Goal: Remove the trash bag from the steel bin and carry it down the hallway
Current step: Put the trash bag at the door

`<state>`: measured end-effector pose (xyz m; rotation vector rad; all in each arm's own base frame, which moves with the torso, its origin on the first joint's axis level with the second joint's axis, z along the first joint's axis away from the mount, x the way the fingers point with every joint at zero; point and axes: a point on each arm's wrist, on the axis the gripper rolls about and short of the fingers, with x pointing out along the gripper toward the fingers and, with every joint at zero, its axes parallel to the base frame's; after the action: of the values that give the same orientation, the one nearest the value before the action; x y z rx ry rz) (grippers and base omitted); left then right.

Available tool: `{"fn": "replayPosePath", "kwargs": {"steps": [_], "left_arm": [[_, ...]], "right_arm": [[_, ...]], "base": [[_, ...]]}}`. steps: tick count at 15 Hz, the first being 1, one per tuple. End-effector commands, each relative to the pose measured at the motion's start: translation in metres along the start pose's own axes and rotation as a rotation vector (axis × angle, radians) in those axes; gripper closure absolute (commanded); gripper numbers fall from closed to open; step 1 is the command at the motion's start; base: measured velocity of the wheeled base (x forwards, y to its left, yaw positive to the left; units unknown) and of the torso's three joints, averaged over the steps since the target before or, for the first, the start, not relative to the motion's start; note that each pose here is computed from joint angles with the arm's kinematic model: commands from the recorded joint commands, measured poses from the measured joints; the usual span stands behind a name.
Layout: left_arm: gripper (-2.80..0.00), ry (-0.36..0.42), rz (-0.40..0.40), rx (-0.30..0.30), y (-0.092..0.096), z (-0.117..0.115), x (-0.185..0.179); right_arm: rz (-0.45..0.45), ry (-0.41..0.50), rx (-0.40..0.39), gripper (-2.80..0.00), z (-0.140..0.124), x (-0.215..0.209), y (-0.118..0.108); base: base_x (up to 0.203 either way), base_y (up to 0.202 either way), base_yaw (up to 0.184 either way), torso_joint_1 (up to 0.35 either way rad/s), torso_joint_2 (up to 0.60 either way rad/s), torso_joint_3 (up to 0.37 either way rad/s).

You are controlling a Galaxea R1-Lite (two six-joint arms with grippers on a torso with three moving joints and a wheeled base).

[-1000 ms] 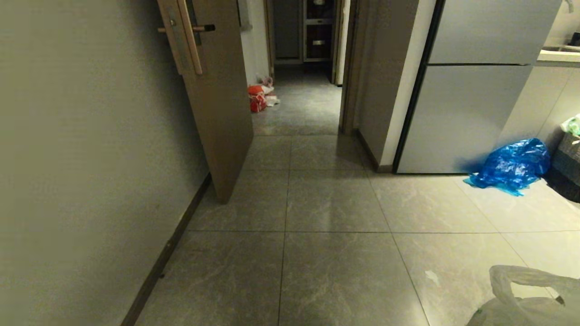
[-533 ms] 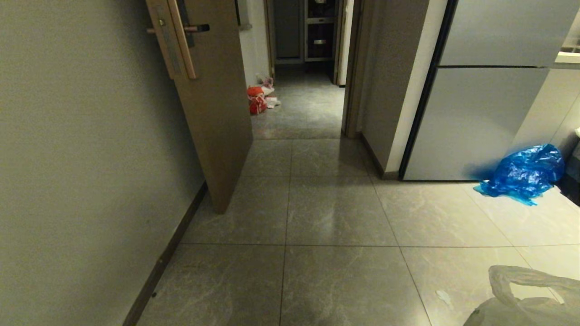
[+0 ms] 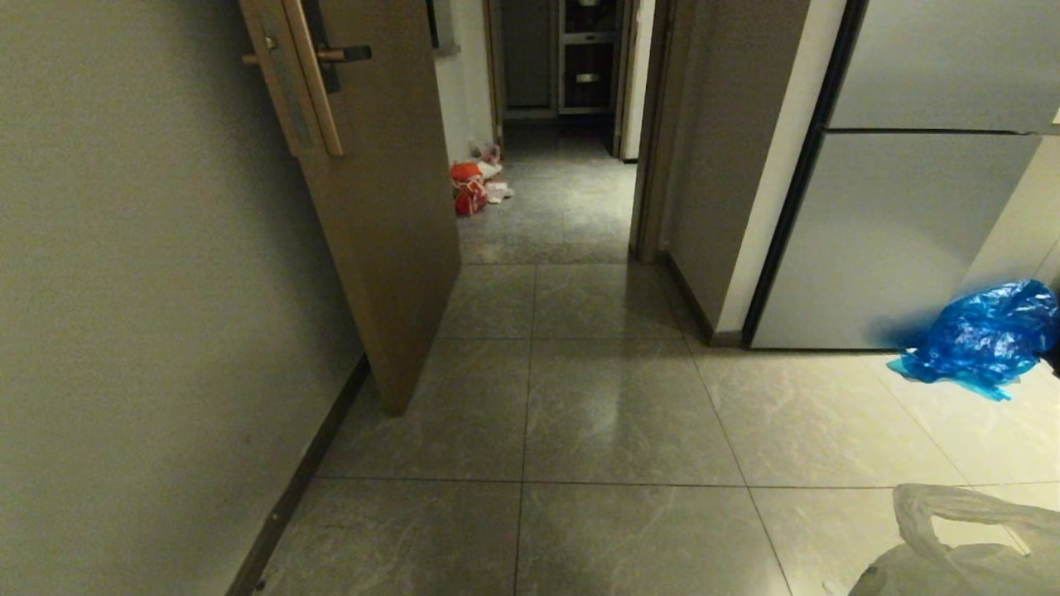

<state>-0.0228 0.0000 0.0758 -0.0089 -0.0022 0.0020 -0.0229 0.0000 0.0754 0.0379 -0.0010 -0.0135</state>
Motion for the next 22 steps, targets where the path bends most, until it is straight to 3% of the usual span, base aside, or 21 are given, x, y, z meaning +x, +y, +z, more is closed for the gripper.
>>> {"fn": "replayPosePath", "kwargs": {"steps": [1,22], "left_arm": [[0.00,0.001,0.001,0.000,0.0000,-0.0001,0.0001],[0.00,0.002,0.000,0.000,0.0000,-0.0003,0.0002]], "right_arm": [[0.000,0.001,0.000,0.00,0.0000,0.0001,0.0000],[0.000,0.001,0.000,0.00,0.0000,0.0001,0.0000]], "base": [[0.187,0.000,-0.001,0.003,0.00,0.002],[0.192,0.000,0.001,0.003,0.00,0.003]]}}
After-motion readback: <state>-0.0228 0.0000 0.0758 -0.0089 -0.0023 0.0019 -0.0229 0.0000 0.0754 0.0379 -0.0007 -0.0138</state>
